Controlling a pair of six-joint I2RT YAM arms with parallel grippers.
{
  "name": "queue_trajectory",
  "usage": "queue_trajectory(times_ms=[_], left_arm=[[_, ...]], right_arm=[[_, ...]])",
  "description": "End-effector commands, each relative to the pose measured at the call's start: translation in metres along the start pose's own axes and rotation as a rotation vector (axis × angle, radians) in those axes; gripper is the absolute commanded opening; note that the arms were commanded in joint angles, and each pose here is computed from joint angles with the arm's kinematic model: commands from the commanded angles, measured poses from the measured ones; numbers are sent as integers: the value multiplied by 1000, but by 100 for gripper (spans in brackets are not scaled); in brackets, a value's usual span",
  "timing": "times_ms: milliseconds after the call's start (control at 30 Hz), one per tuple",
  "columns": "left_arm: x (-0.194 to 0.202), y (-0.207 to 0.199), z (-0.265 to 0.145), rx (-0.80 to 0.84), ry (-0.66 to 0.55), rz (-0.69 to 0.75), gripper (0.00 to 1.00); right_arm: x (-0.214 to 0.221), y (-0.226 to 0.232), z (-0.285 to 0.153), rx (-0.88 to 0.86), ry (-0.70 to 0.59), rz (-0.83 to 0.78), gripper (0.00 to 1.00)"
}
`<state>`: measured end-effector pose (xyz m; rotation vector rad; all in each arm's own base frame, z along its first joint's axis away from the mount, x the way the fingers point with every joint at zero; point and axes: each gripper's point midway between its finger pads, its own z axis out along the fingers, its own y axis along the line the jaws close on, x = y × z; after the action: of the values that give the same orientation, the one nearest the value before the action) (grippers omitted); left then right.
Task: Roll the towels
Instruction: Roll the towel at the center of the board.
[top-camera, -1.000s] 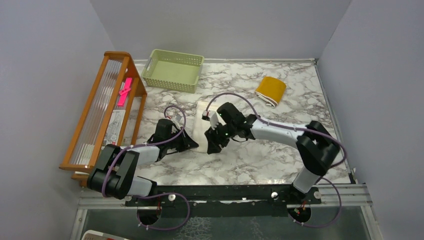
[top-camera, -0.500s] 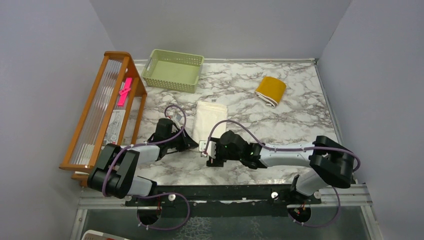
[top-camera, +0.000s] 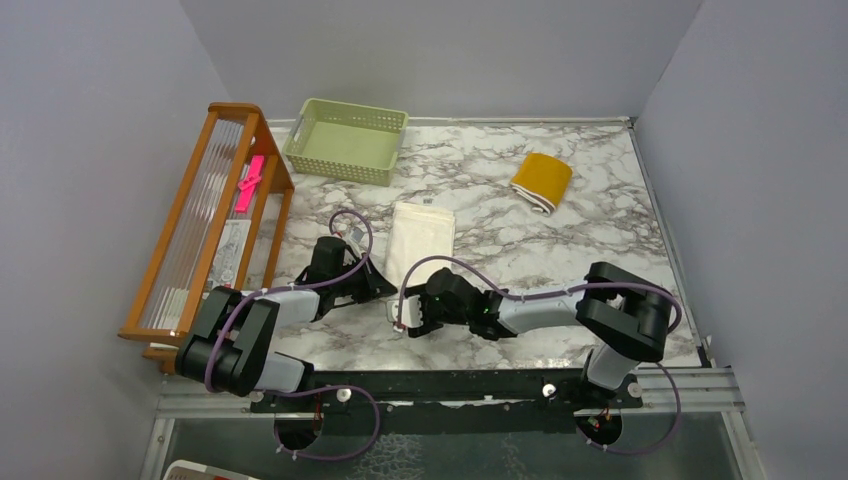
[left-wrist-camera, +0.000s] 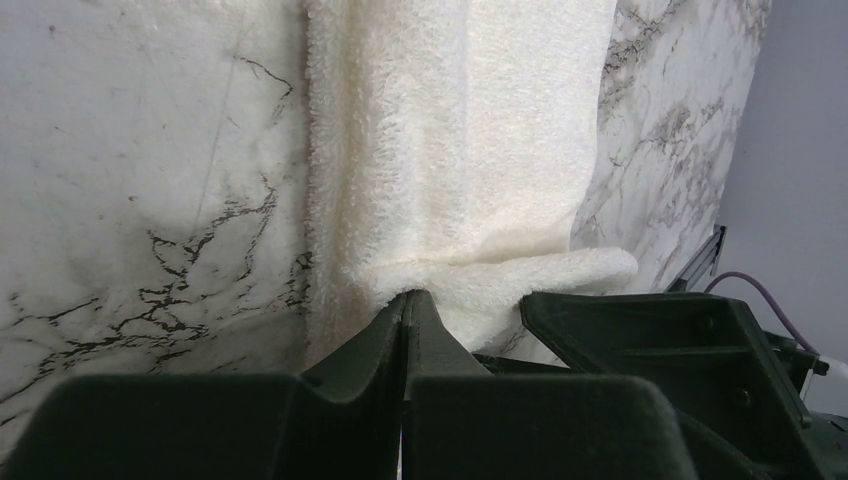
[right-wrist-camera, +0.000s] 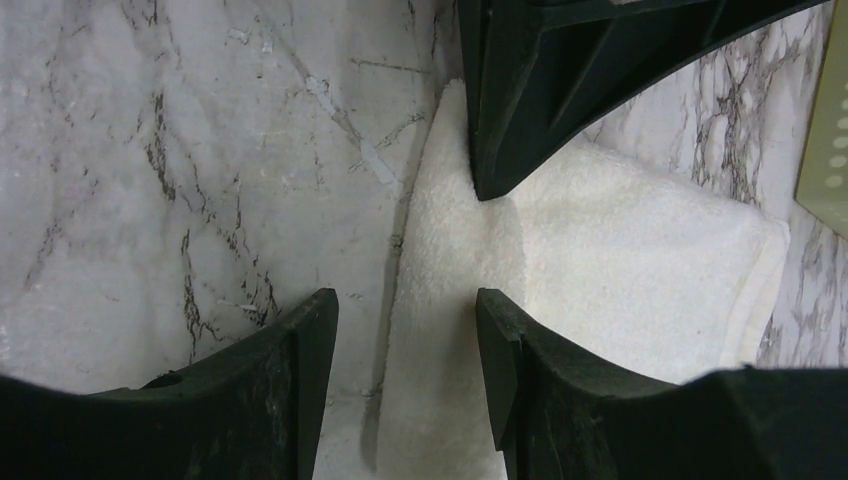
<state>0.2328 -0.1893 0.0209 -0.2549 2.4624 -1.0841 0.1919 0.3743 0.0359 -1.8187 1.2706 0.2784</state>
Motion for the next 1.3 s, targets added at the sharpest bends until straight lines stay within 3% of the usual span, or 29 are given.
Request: queue_trajectory(times_ms=[0, 367, 433, 533, 733, 767, 867, 933, 1033, 1267], left_arm=[[26, 54, -2, -212, 55, -25, 0], [24, 53, -3, -216, 51, -23, 0], [24, 53, -3, -217, 52, -23, 0], [21, 51, -3, -214, 50, -20, 0], [-4, 21, -13, -184, 21, 5, 0], [-14, 12, -18, -182, 1, 22, 4], [-44, -10, -39, -185, -75, 66, 34], [-61, -23, -54, -185, -122, 94, 45], [-74, -34, -69, -180, -158, 118, 48], [-65, -41, -78, -128, -165, 125, 48]], right_arm=[[-5, -10, 12, 41, -2, -27, 53], [32, -8, 25, 90, 145, -11, 39], [39, -3, 28, 67, 177, 2, 30], [44, 10, 34, -2, 215, 39, 2], [16, 27, 28, -130, 127, 224, 1], [9, 27, 26, -146, 109, 272, 1], [-10, 23, 19, -200, 68, 422, 1], [-17, 17, 16, -215, 60, 525, 1], [-31, 10, 9, -261, -7, 623, 1], [-27, -40, -7, -317, -72, 1047, 1]])
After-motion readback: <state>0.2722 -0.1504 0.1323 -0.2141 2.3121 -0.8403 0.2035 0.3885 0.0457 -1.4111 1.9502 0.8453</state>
